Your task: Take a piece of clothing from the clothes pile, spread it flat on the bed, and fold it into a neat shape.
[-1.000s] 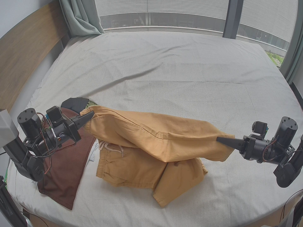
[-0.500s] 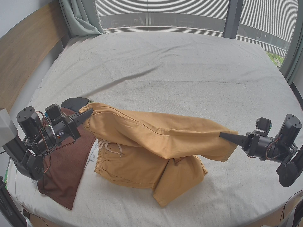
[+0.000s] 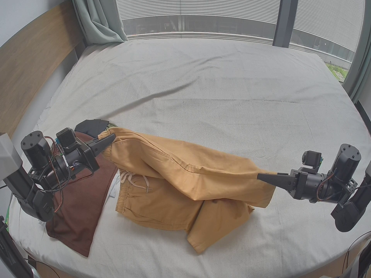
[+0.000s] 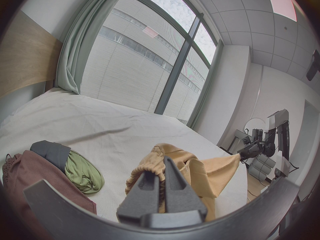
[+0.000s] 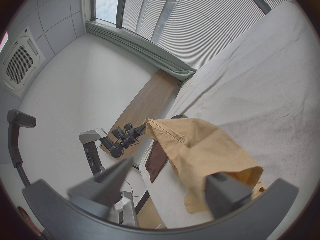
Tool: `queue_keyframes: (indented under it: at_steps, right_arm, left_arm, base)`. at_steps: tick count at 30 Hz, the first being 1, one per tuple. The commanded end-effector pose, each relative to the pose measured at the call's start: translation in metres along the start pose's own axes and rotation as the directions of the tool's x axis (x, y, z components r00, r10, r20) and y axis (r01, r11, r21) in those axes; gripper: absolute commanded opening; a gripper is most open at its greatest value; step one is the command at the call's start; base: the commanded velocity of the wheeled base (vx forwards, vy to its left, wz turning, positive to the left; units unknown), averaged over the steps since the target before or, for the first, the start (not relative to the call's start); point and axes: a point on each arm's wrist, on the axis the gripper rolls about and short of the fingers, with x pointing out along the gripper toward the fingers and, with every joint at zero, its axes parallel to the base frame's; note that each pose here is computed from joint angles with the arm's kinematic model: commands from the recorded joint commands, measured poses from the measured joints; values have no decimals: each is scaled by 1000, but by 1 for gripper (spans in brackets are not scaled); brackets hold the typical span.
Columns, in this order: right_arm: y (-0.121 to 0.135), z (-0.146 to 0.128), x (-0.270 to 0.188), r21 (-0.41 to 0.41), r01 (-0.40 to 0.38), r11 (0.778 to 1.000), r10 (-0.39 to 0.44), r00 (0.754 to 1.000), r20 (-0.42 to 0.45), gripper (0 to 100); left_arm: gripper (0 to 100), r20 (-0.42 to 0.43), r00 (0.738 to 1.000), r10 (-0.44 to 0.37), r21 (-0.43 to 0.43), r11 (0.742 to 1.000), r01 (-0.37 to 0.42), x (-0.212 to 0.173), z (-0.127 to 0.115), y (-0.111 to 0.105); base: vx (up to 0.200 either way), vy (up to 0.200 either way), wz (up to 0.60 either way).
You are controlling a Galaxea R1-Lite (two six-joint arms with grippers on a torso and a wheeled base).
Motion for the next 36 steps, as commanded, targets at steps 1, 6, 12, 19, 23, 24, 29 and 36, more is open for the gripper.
queue_keyframes:
  at_steps: [1, 6, 12, 19, 23, 24, 29, 36]
  right_arm:
    - [-8, -6, 4, 27, 10, 1000, -10, 1000, -23, 100]
    - [-17, -11, 8, 47, 23, 999, -21, 999, -40, 100]
    - [-21, -14, 10, 46, 29, 999, -27, 998, -50, 100]
    - [-31, -18, 13, 22, 43, 999, -41, 997, -61, 0]
    - [-36, -19, 14, 16, 48, 999, -47, 997, -66, 0]
    - [-36, -19, 14, 8, 49, 999, -49, 997, -65, 0]
    - [-35, -18, 12, -1, 53, 999, -53, 997, -58, 0]
    - [-16, -2, 2, -60, 67, 996, -66, 998, 18, 0]
  left_arm:
    - [0, 2, 1000, -1, 2, 1000, 1, 0, 0, 0]
    - [0, 7, 1000, -2, 5, 1000, 2, 0, 2, -1]
    - [0, 8, 1000, -2, 6, 1000, 2, -1, 3, -1]
    - [0, 9, 1000, -2, 6, 1000, 2, -1, 3, -2]
    - [0, 9, 1000, -2, 6, 1000, 2, -1, 3, -2]
    - [0, 10, 1000, -1, 6, 1000, 1, -1, 3, -1]
    - [0, 7, 1000, -2, 4, 1000, 2, -2, 3, -2]
    - [0, 13, 1000, -14, 8, 1000, 14, -2, 5, -7]
  base:
    - [0, 0, 0]
    - [0, 0, 0]
    - [0, 0, 0]
    - [0, 0, 0]
    - [0, 0, 0]
    - [0, 0, 0]
    - [0, 0, 0]
    - [0, 0, 0]
